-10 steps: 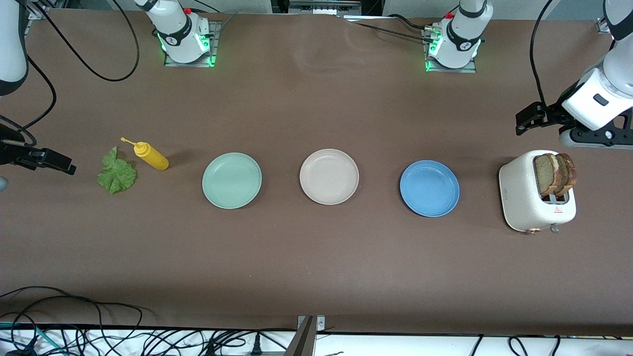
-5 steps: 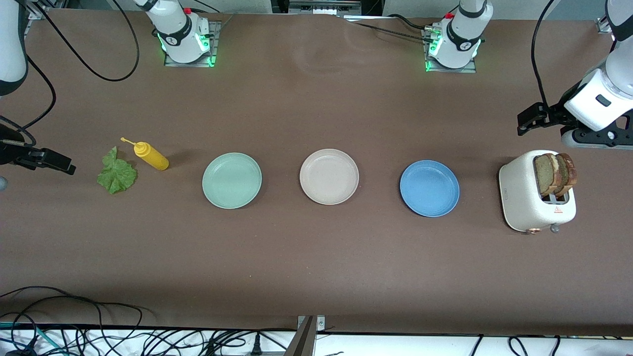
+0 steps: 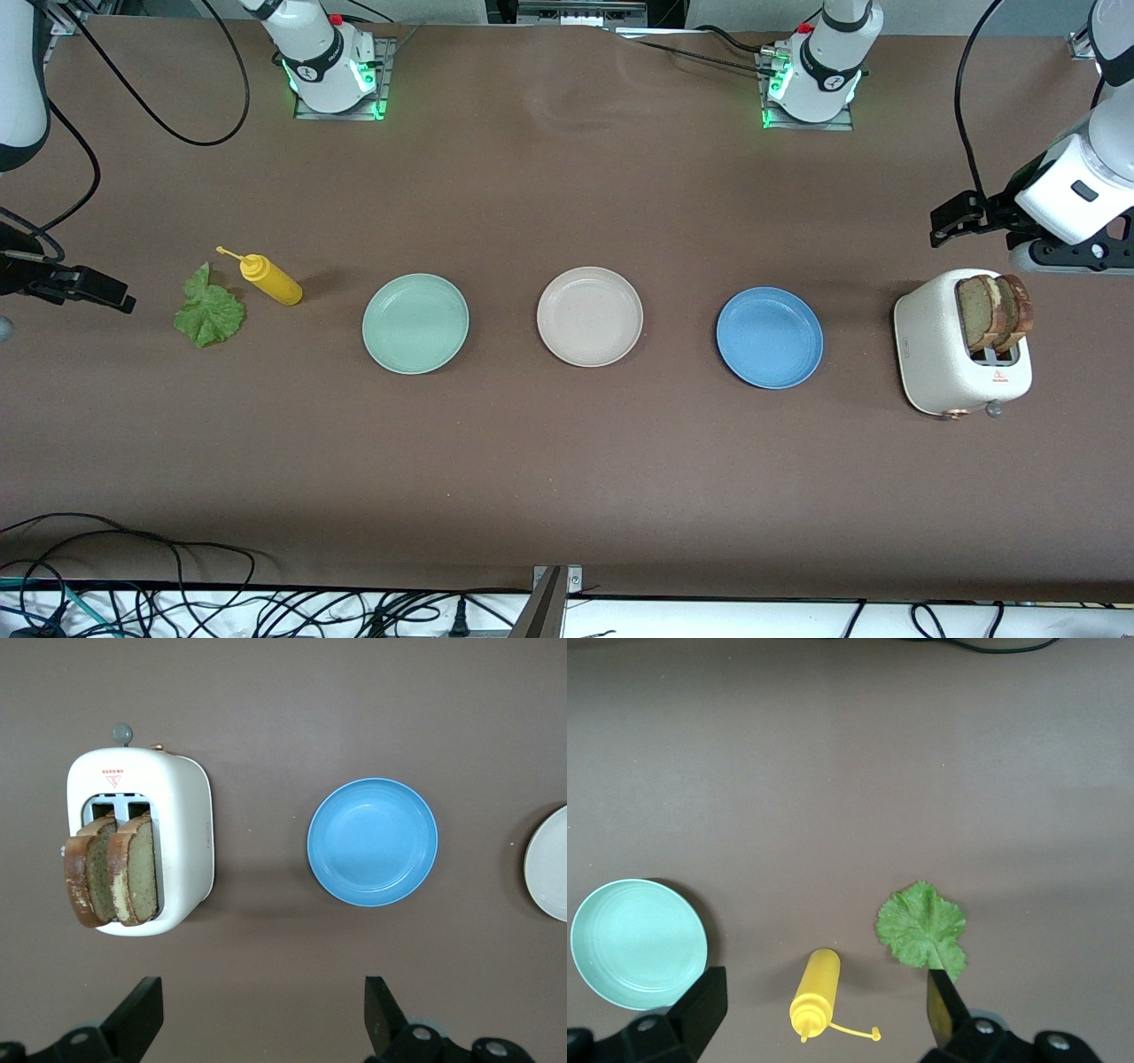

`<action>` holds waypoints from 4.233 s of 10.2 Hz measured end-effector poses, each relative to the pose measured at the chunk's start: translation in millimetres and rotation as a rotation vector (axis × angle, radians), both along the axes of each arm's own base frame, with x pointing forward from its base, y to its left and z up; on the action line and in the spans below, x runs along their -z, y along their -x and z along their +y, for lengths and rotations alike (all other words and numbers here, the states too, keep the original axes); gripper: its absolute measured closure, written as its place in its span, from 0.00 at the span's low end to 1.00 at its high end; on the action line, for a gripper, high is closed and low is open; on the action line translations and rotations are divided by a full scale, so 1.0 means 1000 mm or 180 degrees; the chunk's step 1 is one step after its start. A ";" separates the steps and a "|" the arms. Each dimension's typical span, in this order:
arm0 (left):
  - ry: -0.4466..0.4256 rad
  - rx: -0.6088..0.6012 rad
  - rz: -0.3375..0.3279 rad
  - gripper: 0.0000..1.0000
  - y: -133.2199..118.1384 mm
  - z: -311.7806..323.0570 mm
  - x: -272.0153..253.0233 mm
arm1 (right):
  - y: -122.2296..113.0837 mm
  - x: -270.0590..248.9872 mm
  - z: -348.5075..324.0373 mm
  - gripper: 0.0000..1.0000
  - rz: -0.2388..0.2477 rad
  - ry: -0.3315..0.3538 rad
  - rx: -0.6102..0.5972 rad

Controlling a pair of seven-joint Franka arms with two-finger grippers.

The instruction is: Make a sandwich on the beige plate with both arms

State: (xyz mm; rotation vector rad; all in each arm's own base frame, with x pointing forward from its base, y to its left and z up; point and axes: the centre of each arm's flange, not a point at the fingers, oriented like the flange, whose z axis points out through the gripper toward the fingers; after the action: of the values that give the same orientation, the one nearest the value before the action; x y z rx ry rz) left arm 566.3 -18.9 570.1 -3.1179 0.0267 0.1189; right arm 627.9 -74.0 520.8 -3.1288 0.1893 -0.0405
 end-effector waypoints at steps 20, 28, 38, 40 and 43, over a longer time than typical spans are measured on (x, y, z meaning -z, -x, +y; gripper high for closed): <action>0.0000 0.0001 0.0004 0.00 0.000 0.000 0.001 | 0.000 0.000 0.000 0.00 0.0000 -0.0027 0.0017; 0.0001 0.0001 0.0018 0.00 -0.001 0.000 0.003 | 0.000 0.000 0.000 0.00 0.0000 -0.0027 0.0017; -0.0161 0.0081 0.0319 0.00 -0.042 0.093 0.093 | 0.000 0.001 0.000 0.00 0.0001 -0.0028 0.0019; -0.0117 0.0072 0.0363 0.00 -0.050 0.120 0.132 | 0.000 0.001 0.000 0.00 0.0001 -0.0029 0.0021; -0.0079 0.0037 0.0476 0.00 -0.040 0.129 0.176 | 0.000 0.001 0.000 0.00 0.0001 -0.0029 0.0022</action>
State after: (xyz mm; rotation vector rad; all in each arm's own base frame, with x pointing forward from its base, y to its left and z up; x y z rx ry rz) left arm 605.9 110.0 393.9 -3.0763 0.0455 0.3492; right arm 627.9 -74.5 520.3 -3.1191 0.1996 -0.0391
